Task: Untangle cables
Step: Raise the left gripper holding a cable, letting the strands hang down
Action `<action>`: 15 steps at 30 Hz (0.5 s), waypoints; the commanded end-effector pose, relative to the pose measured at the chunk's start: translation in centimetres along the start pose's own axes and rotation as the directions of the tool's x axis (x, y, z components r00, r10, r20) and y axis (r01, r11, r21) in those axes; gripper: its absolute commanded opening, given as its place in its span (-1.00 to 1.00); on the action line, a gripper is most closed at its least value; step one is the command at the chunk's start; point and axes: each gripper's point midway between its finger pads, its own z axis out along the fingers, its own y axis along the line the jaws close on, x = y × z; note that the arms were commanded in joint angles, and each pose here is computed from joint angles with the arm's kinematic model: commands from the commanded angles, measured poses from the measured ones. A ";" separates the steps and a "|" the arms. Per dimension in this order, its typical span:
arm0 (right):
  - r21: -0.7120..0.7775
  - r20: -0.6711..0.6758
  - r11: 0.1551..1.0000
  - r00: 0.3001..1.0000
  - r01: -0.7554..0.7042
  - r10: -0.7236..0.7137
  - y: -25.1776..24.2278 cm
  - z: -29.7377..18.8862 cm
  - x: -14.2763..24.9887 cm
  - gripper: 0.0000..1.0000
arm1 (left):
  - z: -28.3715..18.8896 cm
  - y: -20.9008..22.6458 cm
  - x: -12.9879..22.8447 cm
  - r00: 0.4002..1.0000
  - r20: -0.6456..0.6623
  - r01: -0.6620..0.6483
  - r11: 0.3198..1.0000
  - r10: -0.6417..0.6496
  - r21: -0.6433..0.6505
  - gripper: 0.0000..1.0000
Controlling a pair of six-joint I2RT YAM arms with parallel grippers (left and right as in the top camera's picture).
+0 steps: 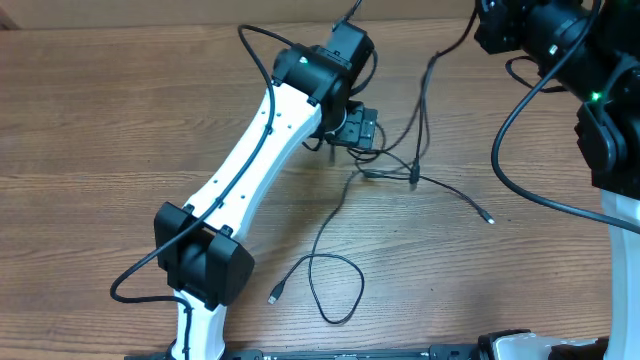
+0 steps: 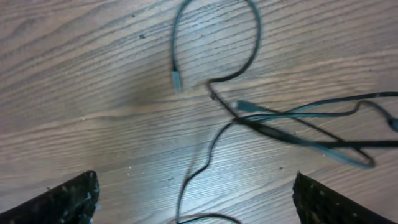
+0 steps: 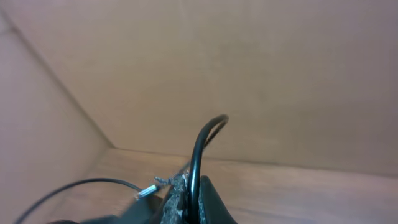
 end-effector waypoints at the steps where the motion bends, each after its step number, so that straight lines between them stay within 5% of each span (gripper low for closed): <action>1: 0.072 0.020 0.997 0.999 0.042 -0.044 -1.1 0.0 -0.7 -0.93 | -4.2 -1.5 -1.3 0.993 0.102 -0.066 0.994 0.056 0.091 0.99; 7: 0.083 -0.070 0.993 0.995 0.080 -0.074 -2.0 1.2 1.4 -0.93 | -12.3 -5.2 -2.0 0.934 0.301 -0.274 0.926 0.192 0.261 1.00; 15: 0.029 -0.145 0.997 0.988 0.065 -0.060 -1.7 2.4 3.3 -0.93 | -18.6 -6.6 -2.6 0.818 0.512 -0.435 0.864 0.261 0.255 1.00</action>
